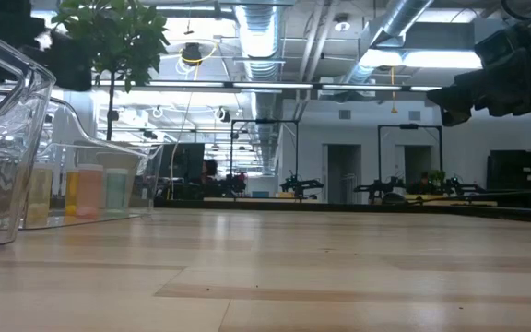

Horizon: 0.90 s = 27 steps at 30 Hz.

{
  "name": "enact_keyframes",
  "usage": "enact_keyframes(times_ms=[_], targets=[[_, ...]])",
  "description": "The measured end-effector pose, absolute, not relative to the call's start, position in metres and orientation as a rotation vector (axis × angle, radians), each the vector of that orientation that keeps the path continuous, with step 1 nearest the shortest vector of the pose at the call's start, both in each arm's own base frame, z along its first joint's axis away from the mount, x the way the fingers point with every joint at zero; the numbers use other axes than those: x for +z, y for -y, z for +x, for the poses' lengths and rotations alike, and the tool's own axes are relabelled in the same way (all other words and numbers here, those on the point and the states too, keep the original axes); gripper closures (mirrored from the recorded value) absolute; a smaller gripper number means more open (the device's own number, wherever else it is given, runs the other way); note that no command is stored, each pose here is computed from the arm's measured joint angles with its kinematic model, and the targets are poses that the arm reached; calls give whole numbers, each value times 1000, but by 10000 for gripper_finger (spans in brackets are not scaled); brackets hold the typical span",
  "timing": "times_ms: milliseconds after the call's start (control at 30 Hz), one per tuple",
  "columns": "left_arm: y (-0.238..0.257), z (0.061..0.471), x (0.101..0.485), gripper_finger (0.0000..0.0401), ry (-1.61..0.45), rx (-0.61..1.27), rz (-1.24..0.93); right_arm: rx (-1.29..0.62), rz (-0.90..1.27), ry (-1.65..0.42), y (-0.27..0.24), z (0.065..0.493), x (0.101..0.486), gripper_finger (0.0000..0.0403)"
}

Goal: Pick and place medicine bottles into bin by pill shape (circle, oval)
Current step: Return to Home Position

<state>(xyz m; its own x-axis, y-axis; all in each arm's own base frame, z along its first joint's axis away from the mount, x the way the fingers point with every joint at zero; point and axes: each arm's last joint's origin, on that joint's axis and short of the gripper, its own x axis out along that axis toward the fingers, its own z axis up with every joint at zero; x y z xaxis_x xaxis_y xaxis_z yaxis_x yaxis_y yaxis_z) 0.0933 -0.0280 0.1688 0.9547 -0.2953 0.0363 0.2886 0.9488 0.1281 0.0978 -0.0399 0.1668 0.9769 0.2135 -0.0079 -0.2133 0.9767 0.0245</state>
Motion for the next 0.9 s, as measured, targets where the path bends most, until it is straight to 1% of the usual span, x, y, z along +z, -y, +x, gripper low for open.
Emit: enact_keyframes(times_ms=[367, 767, 833, 900], targets=[[11, 97, 169, 160, 41, -139, 42, 196, 46, -9, 40, 98, 167, 178], [7, 97, 169, 160, 37, -80, 36, 144, 28, -40, 44, 97, 163, 178], [7, 97, 169, 160, 37, -81, 27, 175, 33, -27, 43, 97, 165, 178], [7, 97, 169, 160, 38, -91, 22, 258, 49, 1, 39, 97, 168, 178]])
